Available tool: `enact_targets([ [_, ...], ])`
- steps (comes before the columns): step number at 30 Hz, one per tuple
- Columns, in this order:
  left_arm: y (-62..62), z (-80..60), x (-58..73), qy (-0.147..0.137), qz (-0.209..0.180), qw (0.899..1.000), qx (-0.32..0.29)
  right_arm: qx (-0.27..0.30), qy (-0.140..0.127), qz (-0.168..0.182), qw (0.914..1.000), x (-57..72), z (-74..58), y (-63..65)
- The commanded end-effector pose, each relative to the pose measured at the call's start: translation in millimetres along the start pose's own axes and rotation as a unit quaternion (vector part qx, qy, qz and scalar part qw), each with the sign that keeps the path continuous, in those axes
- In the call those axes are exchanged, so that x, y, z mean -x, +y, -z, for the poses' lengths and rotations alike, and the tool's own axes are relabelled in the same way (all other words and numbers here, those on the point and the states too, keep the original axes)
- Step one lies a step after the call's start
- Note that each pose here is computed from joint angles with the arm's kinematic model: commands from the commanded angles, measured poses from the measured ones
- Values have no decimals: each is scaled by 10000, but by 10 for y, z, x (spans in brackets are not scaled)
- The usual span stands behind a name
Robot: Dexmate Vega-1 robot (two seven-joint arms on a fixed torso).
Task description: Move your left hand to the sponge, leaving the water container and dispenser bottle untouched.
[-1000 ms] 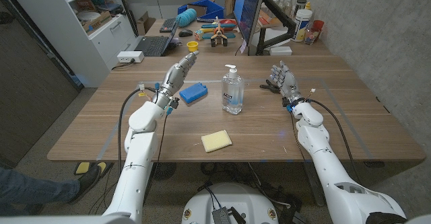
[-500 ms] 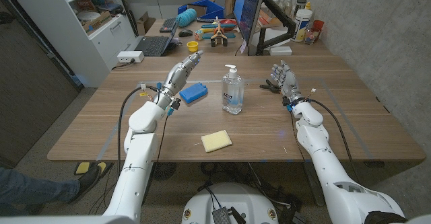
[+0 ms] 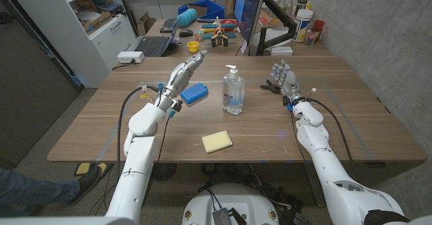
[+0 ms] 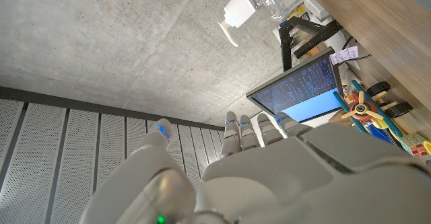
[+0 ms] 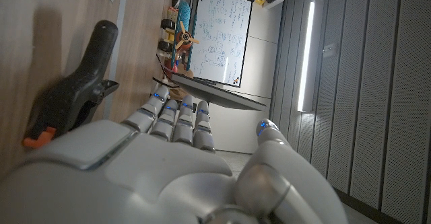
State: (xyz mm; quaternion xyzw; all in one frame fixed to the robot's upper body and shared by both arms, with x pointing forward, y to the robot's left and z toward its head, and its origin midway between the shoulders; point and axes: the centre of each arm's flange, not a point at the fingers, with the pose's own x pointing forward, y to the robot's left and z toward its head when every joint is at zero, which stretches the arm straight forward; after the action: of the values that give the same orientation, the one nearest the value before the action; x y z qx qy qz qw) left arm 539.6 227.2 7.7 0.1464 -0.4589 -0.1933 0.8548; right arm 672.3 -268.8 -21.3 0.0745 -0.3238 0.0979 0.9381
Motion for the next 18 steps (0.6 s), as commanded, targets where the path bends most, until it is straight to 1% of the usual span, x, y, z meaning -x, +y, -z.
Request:
enact_targets([
  [1, -50, -63, 59, -77, 61, 9999, -36, -14, -25, -14, 10000, -17, -11, 17],
  [12, -90, -123, 93, -123, 141, 9997, -137, -33, -44, 7, 10000, 2, -12, 15],
  [18, -105, -143, 107, -92, 197, 9996, -172, -38, -60, 26, 10000, 14, -14, 11],
])
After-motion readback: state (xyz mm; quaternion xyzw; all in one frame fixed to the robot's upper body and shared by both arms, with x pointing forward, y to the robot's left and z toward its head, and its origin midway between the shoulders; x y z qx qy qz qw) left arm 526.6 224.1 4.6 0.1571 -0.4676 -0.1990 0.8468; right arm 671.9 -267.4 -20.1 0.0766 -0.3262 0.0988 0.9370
